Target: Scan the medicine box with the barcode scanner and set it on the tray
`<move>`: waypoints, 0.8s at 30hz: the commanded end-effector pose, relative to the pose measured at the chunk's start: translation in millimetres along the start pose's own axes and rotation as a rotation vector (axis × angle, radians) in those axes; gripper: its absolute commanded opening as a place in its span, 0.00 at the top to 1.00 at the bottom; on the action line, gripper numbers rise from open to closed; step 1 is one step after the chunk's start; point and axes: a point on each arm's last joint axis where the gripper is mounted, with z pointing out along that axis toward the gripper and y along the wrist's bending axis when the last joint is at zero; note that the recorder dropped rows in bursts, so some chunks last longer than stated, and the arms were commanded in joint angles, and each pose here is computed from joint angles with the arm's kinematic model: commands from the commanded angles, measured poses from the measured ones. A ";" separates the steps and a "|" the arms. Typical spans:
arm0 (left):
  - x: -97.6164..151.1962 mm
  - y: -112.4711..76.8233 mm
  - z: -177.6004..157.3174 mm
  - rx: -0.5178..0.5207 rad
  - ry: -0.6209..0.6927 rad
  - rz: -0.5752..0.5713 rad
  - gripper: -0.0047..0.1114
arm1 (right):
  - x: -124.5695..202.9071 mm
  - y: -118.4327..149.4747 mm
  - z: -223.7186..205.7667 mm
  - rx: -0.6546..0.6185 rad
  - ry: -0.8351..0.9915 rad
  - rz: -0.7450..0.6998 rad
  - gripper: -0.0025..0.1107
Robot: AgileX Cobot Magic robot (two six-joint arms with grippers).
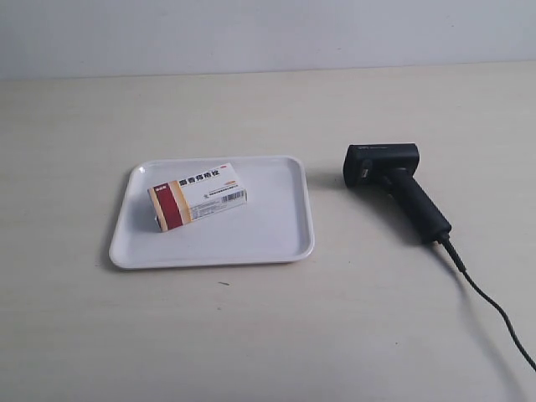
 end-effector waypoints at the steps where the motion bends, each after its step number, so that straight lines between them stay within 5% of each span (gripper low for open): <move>1: -0.1 0.1 -0.6 -0.002 -0.004 -0.009 0.95 | -2.8 -8.9 -4.5 0.151 -0.077 -0.003 0.98; 24: -0.1 0.1 -0.6 -0.002 -0.004 -0.009 0.95 | -3.5 -12.8 -5.3 0.220 -0.086 -0.053 0.98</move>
